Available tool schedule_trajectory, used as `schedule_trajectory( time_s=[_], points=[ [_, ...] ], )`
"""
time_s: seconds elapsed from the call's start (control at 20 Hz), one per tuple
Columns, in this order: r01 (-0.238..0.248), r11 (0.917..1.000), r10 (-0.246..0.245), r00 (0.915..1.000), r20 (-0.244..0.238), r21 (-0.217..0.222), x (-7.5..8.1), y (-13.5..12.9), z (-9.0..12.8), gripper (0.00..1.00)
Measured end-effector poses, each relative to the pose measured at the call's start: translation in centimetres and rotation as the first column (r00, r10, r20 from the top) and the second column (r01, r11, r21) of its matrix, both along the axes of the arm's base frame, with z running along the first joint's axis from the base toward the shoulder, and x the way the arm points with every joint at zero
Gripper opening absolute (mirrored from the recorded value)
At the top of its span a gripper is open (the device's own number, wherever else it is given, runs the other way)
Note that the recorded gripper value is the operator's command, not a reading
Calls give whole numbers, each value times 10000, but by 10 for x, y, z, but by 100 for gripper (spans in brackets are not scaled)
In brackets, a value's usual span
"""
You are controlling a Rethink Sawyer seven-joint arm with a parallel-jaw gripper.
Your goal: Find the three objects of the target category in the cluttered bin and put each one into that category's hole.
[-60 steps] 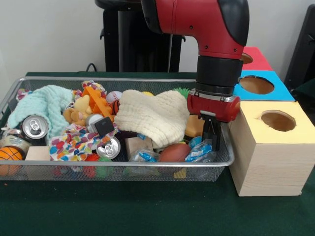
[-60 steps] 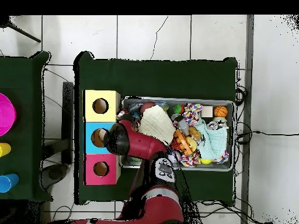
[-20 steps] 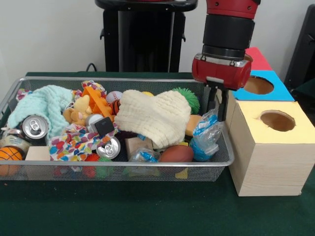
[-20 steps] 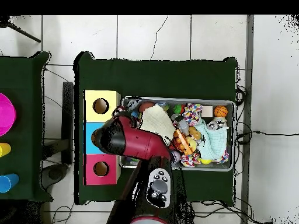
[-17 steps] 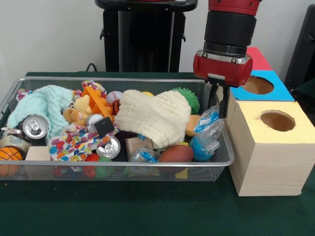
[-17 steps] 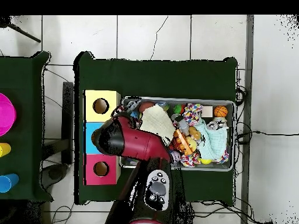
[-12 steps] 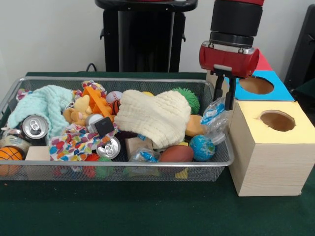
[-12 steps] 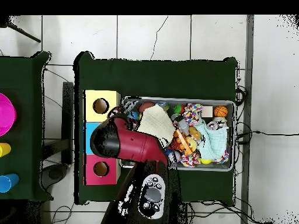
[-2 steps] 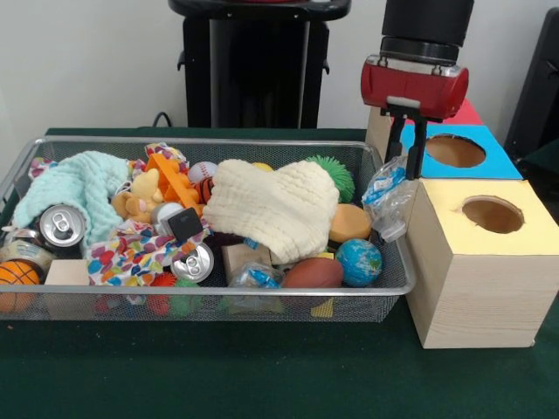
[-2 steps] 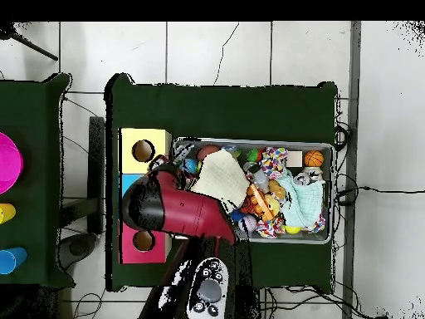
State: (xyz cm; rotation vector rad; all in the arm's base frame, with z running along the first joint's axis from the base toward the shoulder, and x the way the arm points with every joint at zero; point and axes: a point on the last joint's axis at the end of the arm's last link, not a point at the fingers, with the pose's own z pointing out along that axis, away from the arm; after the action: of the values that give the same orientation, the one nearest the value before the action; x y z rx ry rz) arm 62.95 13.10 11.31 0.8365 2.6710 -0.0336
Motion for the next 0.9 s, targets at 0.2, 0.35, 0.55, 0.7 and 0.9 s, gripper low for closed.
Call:
schedule_trajectory(
  time_s=[0.2,0.35,0.55,0.7,0.9],
  points=[
    [-85,10000,85,9999,-94,-29,-8,8,3,0],
    [-190,9998,189,9997,-122,-55,-14,16,5,0],
    [-308,9994,307,9995,-104,-165,-18,23,7,0],
    [-445,9984,442,9990,-110,-351,-24,32,11,0],
    [-537,9965,528,9985,-158,-647,-33,39,19,0]
  ],
)
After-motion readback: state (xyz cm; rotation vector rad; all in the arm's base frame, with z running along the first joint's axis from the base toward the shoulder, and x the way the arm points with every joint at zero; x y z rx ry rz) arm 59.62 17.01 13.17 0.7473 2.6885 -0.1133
